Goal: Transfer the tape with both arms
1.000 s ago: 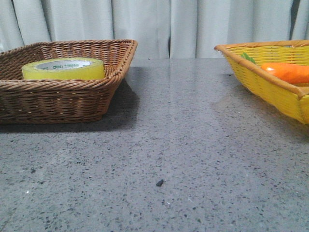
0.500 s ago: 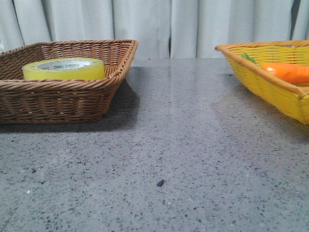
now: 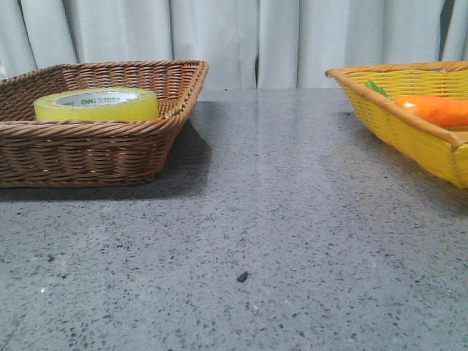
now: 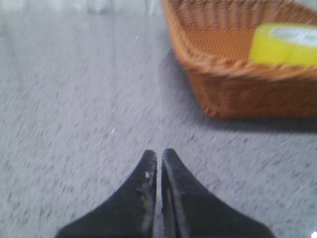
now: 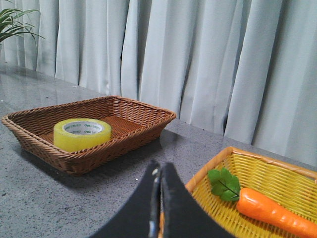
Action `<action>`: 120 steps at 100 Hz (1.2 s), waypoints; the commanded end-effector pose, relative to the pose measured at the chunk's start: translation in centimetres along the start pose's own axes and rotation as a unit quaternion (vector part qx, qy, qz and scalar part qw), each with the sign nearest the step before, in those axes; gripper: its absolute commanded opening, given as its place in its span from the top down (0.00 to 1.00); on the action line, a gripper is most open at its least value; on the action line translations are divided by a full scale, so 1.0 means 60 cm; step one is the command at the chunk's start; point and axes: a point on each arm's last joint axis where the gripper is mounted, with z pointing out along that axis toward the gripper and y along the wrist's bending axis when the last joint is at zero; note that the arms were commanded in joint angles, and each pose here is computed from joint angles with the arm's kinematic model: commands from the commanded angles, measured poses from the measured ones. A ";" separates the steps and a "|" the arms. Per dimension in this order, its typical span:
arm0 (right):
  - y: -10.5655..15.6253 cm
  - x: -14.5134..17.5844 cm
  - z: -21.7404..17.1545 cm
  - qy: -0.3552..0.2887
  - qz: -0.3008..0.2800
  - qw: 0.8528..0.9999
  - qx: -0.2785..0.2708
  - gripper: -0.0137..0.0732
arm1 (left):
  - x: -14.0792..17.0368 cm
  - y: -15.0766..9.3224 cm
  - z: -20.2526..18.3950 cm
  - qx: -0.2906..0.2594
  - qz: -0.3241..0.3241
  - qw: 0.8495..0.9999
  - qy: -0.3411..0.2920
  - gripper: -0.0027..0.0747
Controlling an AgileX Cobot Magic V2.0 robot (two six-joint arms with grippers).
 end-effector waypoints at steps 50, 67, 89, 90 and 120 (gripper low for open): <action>-0.002 -0.023 -0.008 -0.052 -0.009 0.999 0.001 0.93 | -0.003 0.000 -0.002 0.002 -0.009 0.999 -0.031 0.99; -0.002 -0.023 -0.008 -0.052 -0.009 0.999 0.001 0.93 | -0.003 0.000 -0.002 0.002 -0.009 0.999 -0.031 0.99; -0.001 -0.016 -0.005 -0.045 -0.011 0.999 0.003 0.93 | -0.003 0.000 -0.002 0.002 -0.009 0.999 -0.031 0.99; -0.001 -0.015 -0.005 -0.045 -0.011 0.999 0.004 0.93 | -0.003 0.000 -0.002 0.002 -0.009 0.999 -0.031 0.99; 0.011 0.040 0.016 -0.042 -0.012 0.996 0.073 0.93 | -0.003 0.000 -0.002 0.002 -0.009 0.999 -0.031 0.99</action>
